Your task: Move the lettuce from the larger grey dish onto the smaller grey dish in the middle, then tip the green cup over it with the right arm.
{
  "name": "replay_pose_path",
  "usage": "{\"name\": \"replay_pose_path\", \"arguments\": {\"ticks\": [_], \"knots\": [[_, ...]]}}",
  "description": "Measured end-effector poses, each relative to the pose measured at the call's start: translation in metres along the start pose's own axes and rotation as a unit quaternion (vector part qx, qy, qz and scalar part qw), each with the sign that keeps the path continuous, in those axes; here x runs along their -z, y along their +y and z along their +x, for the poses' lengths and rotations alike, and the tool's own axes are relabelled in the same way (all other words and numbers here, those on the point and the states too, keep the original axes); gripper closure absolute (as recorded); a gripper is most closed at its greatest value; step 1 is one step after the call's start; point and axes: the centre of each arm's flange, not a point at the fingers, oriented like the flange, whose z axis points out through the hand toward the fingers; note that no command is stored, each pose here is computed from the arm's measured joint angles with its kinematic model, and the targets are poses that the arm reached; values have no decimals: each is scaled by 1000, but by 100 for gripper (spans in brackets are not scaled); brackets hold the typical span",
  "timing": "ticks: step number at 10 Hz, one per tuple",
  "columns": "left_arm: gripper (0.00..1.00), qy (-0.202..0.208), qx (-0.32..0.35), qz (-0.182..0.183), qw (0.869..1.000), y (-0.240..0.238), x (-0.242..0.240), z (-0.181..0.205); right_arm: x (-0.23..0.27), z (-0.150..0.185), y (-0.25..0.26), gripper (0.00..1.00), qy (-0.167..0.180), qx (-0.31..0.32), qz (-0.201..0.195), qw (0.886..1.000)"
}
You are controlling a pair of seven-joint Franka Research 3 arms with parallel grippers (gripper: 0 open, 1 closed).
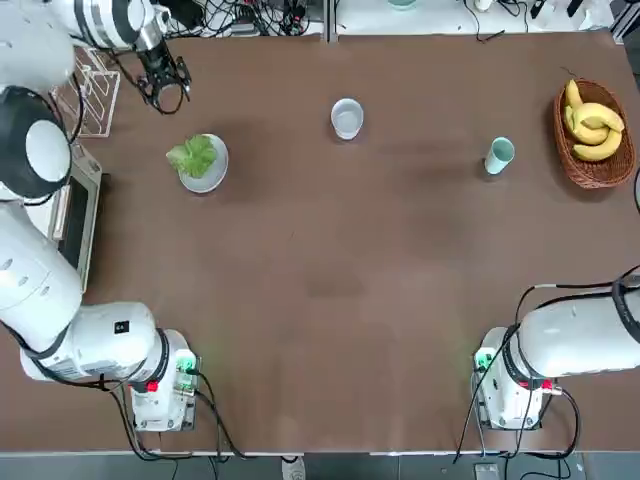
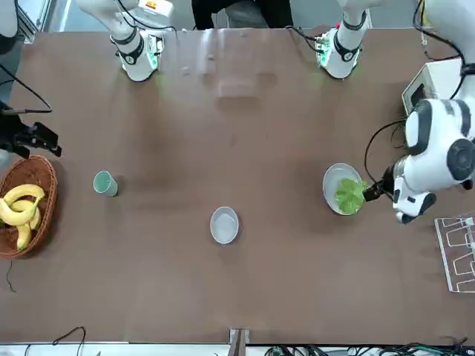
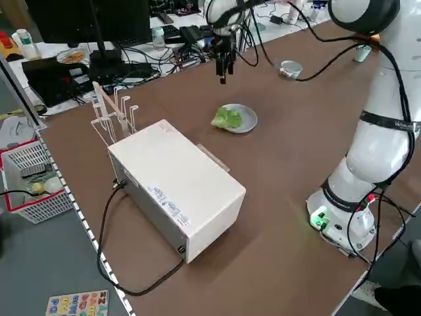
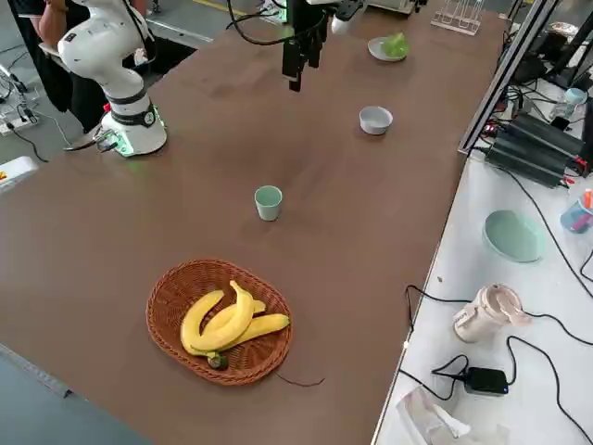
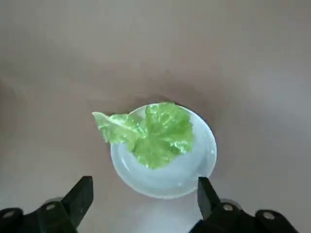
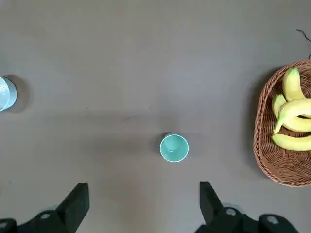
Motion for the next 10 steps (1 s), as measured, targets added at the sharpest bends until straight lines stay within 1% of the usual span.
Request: {"name": "replay_pose_path", "arguments": {"ticks": [2,3,5,6,7,8,9,10], "knots": [[7,16,23,-1,1000,-10,-34,-1,0,0,2,0,0,8,0,1000],[8,23,30,3,999,-16,-58,-1,-1,0,4,0,2,29,0,1000],[10,29,28,38,998,-18,-102,1,-12,2,27,0,6,92,19,996],[10,32,38,46,998,-17,-122,4,-21,3,43,0,6,107,30,994],[16,33,45,44,997,-14,-137,6,-25,4,51,0,7,119,34,992],[19,33,47,41,998,-13,-146,7,-29,7,53,0,12,141,39,989],[28,33,47,39,998,-12,-149,9,-37,8,60,0,22,176,61,982],[34,34,47,38,998,-11,-149,9,-52,8,77,0,35,215,90,972]]}}
